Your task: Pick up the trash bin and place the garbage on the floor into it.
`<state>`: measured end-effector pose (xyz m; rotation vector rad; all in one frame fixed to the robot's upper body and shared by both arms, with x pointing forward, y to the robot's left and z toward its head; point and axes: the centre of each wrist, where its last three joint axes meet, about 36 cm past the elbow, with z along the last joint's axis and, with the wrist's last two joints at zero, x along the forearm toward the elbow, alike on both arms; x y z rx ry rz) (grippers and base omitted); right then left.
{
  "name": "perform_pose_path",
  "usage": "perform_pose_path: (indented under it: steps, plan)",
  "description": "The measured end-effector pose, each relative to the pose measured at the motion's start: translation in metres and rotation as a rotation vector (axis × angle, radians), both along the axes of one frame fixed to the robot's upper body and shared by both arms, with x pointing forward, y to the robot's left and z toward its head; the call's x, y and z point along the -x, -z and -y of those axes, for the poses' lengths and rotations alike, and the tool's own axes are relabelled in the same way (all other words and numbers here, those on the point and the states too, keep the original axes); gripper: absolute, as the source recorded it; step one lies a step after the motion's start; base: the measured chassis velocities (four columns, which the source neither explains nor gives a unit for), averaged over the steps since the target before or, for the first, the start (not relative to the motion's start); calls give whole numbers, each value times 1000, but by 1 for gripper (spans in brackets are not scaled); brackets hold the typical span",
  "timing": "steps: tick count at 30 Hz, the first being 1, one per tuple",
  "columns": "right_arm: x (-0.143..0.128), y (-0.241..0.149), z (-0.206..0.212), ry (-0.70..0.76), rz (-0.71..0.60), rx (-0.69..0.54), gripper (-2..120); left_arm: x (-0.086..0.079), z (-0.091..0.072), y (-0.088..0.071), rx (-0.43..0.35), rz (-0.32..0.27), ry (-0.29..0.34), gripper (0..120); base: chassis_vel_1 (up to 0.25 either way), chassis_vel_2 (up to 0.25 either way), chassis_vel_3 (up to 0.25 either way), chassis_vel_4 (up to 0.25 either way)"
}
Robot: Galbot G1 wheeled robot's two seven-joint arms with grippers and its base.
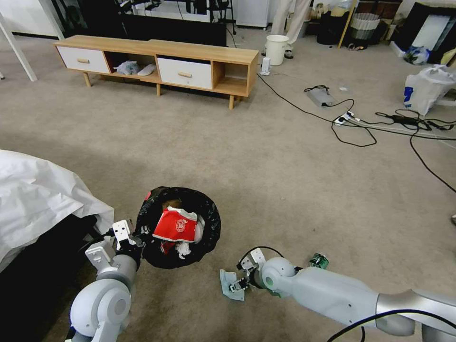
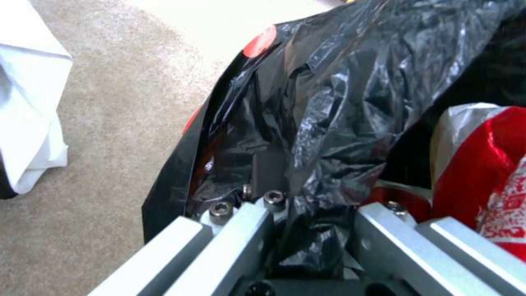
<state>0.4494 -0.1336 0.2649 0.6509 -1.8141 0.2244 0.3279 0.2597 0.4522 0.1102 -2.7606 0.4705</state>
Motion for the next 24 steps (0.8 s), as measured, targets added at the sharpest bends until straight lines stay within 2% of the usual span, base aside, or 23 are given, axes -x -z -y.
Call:
perform_pose_path:
  steps: [14,24]
  plan:
    - [-1,0,-26,-21,-6,-20,100,-3,-4,2,-3,-2,-5,0,0,0,0,0]
    - [4,-13,-74,-81,-20,-102,100,-7,-6,6,-4,-10,-5,0,0,0,0,0]
